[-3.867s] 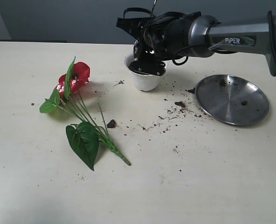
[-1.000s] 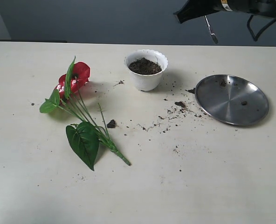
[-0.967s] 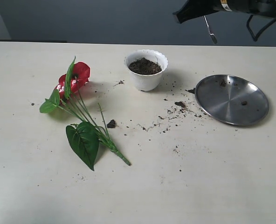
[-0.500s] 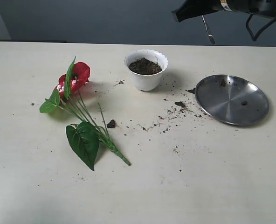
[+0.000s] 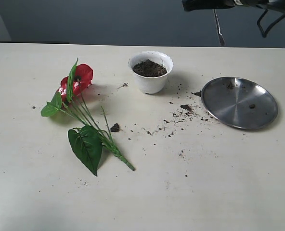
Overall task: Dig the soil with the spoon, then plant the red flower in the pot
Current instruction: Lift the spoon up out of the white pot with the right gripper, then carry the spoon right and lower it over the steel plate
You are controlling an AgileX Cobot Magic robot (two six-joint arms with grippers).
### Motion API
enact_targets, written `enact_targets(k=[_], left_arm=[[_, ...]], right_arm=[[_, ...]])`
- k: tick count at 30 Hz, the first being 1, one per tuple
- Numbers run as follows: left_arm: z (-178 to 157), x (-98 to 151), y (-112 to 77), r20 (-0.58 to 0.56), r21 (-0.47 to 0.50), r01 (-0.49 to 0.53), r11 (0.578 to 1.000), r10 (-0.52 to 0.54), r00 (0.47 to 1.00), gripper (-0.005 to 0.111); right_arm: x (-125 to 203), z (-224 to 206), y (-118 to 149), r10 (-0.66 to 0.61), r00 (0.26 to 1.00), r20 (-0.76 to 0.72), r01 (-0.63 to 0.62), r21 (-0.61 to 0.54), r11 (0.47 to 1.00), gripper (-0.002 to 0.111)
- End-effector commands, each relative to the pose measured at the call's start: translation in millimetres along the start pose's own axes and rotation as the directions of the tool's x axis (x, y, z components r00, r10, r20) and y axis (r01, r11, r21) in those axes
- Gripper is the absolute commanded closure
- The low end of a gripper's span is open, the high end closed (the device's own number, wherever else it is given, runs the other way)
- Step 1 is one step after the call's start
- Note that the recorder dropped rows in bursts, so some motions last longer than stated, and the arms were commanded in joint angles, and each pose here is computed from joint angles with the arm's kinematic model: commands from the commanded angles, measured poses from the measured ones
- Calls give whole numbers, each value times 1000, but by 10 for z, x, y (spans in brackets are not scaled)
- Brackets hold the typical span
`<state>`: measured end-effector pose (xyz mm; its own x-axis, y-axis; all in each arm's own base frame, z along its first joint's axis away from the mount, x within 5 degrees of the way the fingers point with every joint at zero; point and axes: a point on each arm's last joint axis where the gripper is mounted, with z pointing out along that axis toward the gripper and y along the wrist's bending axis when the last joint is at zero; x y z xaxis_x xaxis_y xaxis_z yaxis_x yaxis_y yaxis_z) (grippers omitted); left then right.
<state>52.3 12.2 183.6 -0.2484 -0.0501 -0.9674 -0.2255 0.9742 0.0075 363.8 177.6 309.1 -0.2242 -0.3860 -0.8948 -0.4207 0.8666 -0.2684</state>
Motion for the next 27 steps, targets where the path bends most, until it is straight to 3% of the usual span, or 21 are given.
enact_targets(k=[1,7,17,22,27], left_arm=[[2,4,-2,11,3,0,1000,0,1000,106],[2,4,-2,11,3,0,1000,0,1000,106],[2,4,-2,11,3,0,1000,0,1000,106],[2,4,-2,11,3,0,1000,0,1000,106],[2,4,-2,11,3,0,1000,0,1000,106]], right_arm=[[-371,-248,-126,108,986,126,-109,0,994,109],[-674,-661,-345,119,965,235,-135,53,989,109],[-811,-1346,-1069,139,923,360,-235,240,942,109],[-750,-1447,-1206,60,958,281,-167,373,913,109],[-626,-1348,-1237,181,958,220,-257,393,883,109]])
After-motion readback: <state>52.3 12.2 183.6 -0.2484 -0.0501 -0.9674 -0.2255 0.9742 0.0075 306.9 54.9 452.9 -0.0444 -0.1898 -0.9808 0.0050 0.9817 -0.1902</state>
